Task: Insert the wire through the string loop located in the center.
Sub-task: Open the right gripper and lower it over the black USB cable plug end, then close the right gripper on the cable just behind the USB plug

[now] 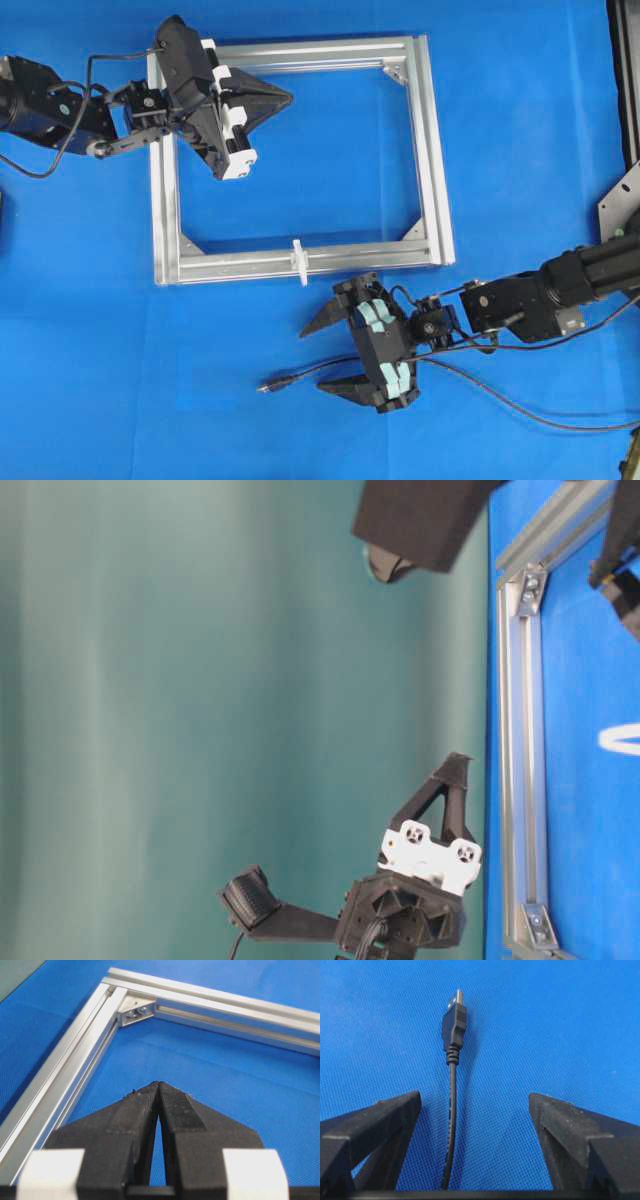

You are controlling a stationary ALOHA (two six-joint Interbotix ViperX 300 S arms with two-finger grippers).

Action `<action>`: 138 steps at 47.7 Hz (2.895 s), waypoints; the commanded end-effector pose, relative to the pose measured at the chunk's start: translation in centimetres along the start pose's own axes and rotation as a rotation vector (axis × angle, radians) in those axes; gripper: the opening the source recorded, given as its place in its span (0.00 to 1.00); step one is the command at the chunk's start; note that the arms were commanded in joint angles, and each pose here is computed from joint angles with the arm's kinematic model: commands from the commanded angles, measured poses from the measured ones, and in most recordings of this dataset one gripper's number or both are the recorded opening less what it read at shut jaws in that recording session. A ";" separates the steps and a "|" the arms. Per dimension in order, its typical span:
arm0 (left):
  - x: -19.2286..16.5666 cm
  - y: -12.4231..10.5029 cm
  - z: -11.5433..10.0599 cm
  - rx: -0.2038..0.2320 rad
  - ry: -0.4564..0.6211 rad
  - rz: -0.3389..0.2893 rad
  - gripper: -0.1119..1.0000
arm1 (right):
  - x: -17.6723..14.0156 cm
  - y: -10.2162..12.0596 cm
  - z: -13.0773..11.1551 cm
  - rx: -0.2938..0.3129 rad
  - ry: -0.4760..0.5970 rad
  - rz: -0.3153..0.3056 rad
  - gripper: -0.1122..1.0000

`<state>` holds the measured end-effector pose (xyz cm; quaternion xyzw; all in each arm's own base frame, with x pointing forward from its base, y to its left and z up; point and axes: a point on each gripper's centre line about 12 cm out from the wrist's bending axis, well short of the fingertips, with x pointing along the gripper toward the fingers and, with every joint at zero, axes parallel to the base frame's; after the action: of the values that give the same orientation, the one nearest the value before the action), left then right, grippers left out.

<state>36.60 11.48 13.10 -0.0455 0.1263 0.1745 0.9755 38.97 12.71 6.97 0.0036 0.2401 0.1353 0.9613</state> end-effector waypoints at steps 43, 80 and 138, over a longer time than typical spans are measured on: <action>-0.2 0.0 1.6 0.002 -0.048 -0.003 0.10 | 0.1 0.3 1.4 -0.015 -0.044 0.009 0.08; -0.2 0.0 1.7 0.002 -0.048 -0.003 0.10 | -3.8 1.6 7.7 -0.022 -0.030 0.031 0.08; -0.2 0.0 1.5 0.002 -0.044 -0.003 0.10 | -3.7 1.7 8.0 -0.021 -0.031 0.032 0.08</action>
<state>36.58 11.52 13.07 -0.0447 0.1280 0.1745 0.9753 38.69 13.52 13.93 -0.0048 0.2499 0.1490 0.9567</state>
